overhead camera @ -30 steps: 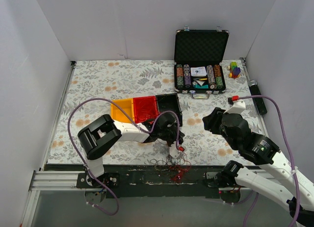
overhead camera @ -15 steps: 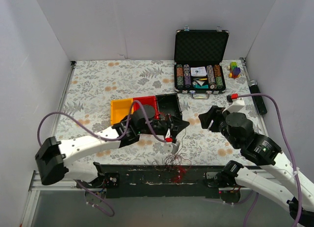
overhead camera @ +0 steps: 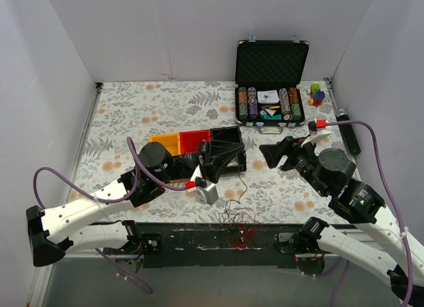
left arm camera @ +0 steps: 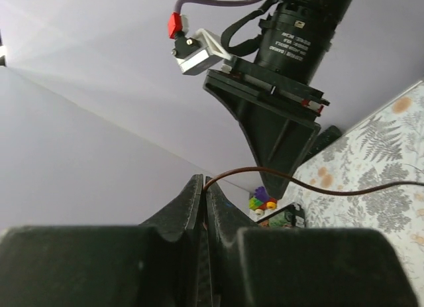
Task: Untangle the cables
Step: Untie the cable.
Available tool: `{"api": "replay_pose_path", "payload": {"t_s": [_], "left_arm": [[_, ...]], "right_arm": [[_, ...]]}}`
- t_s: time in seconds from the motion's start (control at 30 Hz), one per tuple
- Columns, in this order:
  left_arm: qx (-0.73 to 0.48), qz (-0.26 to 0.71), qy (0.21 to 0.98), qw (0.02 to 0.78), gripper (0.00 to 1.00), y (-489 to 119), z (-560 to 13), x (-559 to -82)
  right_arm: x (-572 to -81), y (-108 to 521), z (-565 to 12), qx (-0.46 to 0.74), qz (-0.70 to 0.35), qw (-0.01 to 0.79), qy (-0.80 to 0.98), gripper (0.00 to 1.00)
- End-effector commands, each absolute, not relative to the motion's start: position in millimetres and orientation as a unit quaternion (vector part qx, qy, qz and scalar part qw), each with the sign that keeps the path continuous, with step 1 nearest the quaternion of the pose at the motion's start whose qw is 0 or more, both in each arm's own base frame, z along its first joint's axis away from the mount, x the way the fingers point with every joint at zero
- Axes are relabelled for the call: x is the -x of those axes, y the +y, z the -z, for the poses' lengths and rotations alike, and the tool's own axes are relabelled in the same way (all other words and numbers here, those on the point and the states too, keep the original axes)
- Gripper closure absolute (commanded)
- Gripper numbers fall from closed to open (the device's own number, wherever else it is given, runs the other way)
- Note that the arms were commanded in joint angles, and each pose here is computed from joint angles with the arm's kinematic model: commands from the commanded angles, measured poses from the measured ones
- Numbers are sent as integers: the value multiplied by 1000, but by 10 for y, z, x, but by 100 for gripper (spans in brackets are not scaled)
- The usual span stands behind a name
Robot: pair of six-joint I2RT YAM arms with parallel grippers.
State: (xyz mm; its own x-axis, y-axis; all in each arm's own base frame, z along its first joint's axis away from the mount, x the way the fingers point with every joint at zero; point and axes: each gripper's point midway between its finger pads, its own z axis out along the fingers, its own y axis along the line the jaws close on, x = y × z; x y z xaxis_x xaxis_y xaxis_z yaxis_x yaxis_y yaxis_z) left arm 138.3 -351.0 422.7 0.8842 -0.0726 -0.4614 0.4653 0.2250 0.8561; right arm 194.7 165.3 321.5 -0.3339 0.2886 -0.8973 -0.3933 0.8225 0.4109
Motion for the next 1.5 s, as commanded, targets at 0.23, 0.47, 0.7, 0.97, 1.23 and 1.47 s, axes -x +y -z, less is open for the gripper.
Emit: {"api": "replay_pose_path", "payload": {"t_s": [0.23, 0.47, 0.7, 0.97, 1.23, 1.47], "left_arm": [[-483, 96, 156, 856, 95, -3267, -4969, -1624], [-443, 48, 114, 888, 96, -3267, -5458, -1675], [-419, 39, 128, 898, 98, -3183, -5714, -1731], [-329, 55, 257, 907, 100, -2869, -6011, -2098], [-233, 14, 298, 925, 100, -2586, -6435, -2342], [-178, 20, 268, 947, 99, -2336, -7106, -2238]], "right_arm": [[-1748, 1964, -3752, 98, -411, 612, 668, 25], [-1579, 2081, -4075, 135, -465, 626, 611, 24], [-1558, 2136, -4205, 145, -478, 629, 596, 23], [-1493, 2225, -3914, 154, -498, 600, 607, 24], [-1457, 2315, -3380, 172, -488, 546, 659, 24], [-1449, 2597, -3030, 195, -516, 495, 671, 23]]}}
